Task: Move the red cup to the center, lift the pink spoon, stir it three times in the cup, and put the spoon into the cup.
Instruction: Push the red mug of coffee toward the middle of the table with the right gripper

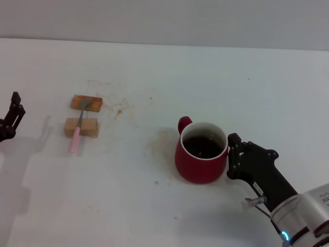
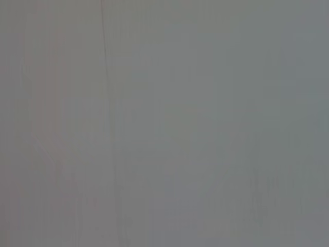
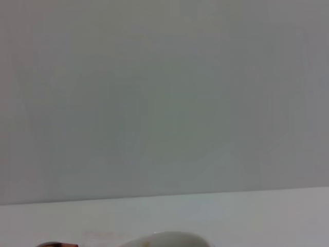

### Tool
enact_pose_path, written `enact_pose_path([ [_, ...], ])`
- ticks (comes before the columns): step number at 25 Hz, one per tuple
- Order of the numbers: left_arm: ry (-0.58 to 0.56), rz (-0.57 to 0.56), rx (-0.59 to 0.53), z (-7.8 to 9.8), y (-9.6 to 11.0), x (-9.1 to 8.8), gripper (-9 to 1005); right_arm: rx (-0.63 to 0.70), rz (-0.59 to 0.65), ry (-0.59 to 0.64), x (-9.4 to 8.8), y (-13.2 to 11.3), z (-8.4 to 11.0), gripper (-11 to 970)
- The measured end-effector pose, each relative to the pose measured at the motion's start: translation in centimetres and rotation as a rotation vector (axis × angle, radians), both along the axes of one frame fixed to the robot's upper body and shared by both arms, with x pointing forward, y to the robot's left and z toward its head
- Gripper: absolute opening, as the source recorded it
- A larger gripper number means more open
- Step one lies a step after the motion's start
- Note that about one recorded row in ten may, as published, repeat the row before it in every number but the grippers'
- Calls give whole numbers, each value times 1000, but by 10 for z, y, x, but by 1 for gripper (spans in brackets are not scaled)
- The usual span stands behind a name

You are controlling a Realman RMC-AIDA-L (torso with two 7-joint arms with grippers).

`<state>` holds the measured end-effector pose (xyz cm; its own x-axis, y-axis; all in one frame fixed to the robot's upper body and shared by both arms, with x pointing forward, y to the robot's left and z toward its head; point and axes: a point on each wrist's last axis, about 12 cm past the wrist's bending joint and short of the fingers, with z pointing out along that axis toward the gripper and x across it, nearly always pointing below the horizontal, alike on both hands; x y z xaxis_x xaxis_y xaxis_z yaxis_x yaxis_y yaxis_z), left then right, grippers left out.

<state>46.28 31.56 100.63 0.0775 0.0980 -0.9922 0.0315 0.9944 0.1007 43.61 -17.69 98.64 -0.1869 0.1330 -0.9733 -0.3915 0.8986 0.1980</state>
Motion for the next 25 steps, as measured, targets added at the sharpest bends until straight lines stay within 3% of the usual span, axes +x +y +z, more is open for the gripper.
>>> enact_pose_path([
  [17,-1,-1,-2,0,-1,0,860,-9,29,3,7,6,2,0],
  [25,4,2,0,-1,0,-2,860,16,8,20,-16,1,-4,1],
])
